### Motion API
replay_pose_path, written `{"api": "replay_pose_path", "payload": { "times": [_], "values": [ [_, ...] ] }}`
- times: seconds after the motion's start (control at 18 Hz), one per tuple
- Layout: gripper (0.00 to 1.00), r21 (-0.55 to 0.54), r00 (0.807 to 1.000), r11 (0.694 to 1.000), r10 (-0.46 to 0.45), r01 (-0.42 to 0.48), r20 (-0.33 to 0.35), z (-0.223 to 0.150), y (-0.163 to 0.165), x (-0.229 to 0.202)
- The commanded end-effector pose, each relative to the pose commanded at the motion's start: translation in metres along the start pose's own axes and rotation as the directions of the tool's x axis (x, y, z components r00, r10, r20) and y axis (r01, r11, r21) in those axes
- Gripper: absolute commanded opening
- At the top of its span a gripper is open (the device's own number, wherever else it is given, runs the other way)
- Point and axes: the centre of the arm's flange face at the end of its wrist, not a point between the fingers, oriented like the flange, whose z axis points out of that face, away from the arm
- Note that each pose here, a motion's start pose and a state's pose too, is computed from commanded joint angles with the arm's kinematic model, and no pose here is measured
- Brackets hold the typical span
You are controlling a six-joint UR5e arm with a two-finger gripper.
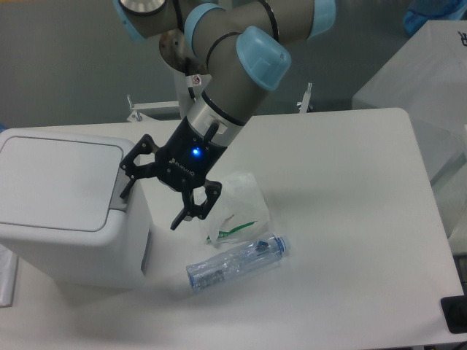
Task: Open the trash can
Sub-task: 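Hook the gripper finger under the trash can lid edge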
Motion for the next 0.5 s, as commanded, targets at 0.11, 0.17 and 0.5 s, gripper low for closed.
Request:
{"api": "replay_pose_path", "payload": {
  "times": [0.11, 0.17, 0.5],
  "values": [
    [1.00, -0.001, 1.000, 1.000, -0.001, 0.001, -0.001, 0.0007, 0.0002, -0.0007],
    [1.00, -0.001, 1.000, 1.000, -0.001, 0.001, -0.001, 0.0007, 0.0002, -0.0007],
    [1.00, -0.005, 1.000, 1.000, -0.006, 0.006, -0.004, 0.0028, 0.0009, -0.0014]
  ]
}}
